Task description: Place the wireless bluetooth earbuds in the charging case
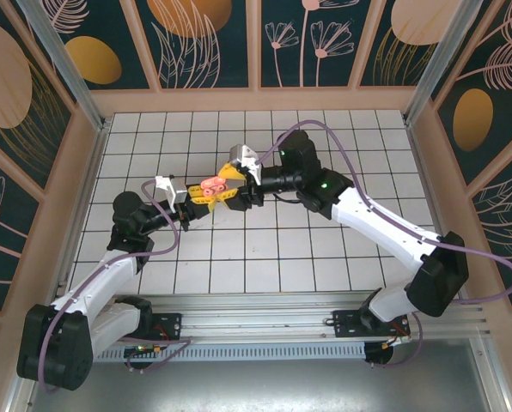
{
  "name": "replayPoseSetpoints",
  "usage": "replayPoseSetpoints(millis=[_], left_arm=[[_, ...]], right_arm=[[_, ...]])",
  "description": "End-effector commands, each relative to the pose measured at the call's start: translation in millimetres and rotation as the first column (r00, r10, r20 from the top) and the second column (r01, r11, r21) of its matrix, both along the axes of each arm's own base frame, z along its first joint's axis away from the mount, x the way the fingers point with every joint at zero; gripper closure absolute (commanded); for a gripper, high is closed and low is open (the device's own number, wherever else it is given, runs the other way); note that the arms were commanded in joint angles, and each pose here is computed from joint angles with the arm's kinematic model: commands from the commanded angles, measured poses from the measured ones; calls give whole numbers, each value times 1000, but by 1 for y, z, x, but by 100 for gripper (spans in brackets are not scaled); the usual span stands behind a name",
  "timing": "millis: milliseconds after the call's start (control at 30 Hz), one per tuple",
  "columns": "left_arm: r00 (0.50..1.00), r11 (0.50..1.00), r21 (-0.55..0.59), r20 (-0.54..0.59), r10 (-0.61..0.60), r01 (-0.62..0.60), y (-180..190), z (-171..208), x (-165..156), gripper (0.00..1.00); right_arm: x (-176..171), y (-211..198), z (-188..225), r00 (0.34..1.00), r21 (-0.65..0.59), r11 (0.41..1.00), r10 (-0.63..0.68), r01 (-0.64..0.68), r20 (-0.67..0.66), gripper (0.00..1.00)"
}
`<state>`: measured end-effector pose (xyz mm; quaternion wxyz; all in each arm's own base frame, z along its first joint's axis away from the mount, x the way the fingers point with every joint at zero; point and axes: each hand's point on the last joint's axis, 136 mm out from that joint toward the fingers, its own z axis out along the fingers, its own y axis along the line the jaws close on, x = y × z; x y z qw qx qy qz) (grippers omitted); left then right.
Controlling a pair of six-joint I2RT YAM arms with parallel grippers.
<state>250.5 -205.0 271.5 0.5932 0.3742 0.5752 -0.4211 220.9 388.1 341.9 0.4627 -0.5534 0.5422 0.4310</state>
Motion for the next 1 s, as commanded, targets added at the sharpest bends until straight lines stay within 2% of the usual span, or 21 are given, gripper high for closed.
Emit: replayPoseSetpoints(millis=[0, 133, 500, 967], left_arm=[[995, 1000, -8, 97, -27, 28, -3, 21, -7, 94], [995, 1000, -8, 97, -26, 26, -3, 22, -6, 94], [995, 1000, -7, 96, -28, 29, -3, 22, -6, 94], [994, 999, -8, 104, -34, 35, -4, 25, -9, 93]], right_arm=[[10, -1, 13, 998, 49, 997, -55, 56, -19, 33], [20, 5, 6, 994, 19, 997, -78, 79, -76, 29], [25, 18, -9, 990, -14, 999, -41, 39, -137, 28], [48, 15, -25, 976, -59, 991, -126, 117, -176, 29]])
